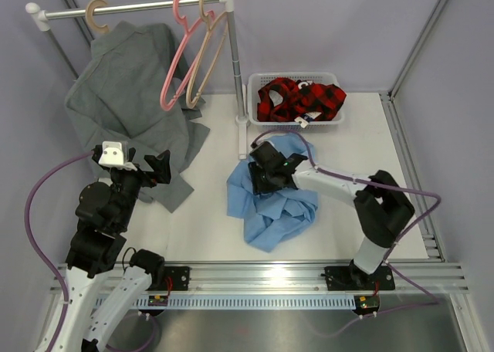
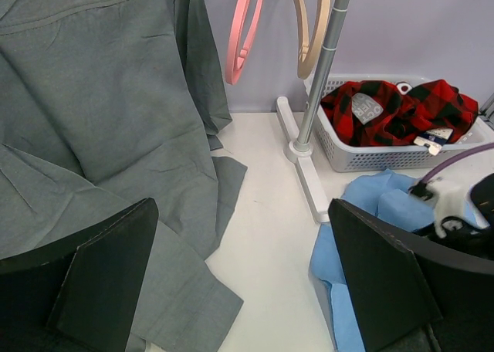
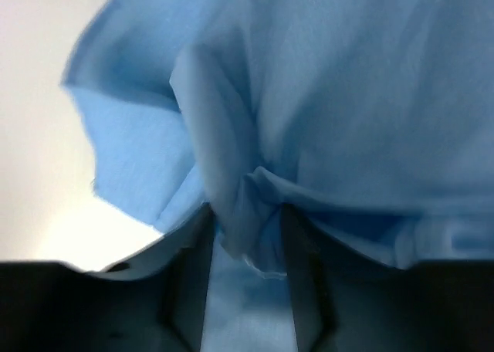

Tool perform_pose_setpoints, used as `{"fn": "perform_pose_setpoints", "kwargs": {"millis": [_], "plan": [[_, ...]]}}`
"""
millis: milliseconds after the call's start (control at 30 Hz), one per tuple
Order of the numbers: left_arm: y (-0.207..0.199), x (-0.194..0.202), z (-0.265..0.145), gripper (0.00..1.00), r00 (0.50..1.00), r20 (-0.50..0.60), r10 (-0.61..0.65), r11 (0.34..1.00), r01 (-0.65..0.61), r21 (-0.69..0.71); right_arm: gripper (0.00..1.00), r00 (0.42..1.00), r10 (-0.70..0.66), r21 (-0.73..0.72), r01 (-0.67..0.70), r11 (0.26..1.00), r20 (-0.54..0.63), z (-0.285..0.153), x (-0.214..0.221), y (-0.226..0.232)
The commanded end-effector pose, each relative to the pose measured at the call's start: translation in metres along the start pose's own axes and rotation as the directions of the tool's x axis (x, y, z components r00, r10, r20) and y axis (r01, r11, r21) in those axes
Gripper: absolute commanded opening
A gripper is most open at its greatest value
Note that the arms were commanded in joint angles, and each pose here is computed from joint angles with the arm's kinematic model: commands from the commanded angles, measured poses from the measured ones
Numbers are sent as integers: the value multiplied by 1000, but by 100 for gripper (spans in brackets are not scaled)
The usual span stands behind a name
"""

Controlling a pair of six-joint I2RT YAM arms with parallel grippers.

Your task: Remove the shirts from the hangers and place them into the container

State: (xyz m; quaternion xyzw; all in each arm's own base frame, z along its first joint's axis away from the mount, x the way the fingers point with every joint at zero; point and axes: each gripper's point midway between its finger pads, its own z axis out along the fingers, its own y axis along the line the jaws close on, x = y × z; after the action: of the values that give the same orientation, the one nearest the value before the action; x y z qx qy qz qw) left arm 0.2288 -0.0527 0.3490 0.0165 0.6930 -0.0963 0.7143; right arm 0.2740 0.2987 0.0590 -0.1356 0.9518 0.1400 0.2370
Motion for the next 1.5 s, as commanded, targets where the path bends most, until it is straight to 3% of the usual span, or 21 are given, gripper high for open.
{"fn": "perform_pose_setpoints", "kwargs": {"millis": [0,67,200,300,400,567,833,1033,1067,1200,1233,1267,1300,1467], "plan": [[0,-9,5,99,999,44,-10,1000,10,-4,59,981,5,10,-7,1000,195,-71,-55,7],[0,-8,6,99,999,41,-11,1000,11,-3,78,968,44,37,-55,998,247,-97,-65,0],[-1,-8,6,99,999,39,-11,1000,11,0,99,946,109,171,-167,971,306,-121,-65,-31],[-2,-9,6,99,999,42,-13,1000,13,6,99,936,159,307,-258,916,313,-126,-54,-69],[-3,-8,6,99,999,38,-12,1000,12,12,99,935,231,319,-312,895,268,-112,-38,-85],[-4,-8,7,99,999,36,-13,1000,13,18,100,892,339,343,-432,834,298,-84,-29,-109],[-5,-6,7,99,999,34,-12,1000,11,21,99,882,430,266,-469,842,194,-3,-13,-91],[-4,-7,6,99,999,36,-7,1000,7,16,99,877,473,348,-470,811,83,46,24,-102],[-4,-7,6,99,999,36,-7,1000,7,16,95,874,481,362,-472,804,73,50,29,-105],[-3,-8,5,99,999,43,-7,1000,6,14,41,861,506,407,-481,776,52,63,49,-120],[-3,-8,5,99,999,43,-7,1000,7,12,19,855,517,398,-491,775,48,64,52,-122],[-2,-8,5,99,999,43,-6,1000,5,9,6,852,521,391,-497,775,50,64,53,-123],[-2,-9,4,99,999,47,-6,1000,6,10,0,856,511,346,-502,792,71,61,42,-118],[-2,-8,4,99,999,45,-6,1000,5,8,0,878,434,202,-471,859,201,10,-4,-105]]}}
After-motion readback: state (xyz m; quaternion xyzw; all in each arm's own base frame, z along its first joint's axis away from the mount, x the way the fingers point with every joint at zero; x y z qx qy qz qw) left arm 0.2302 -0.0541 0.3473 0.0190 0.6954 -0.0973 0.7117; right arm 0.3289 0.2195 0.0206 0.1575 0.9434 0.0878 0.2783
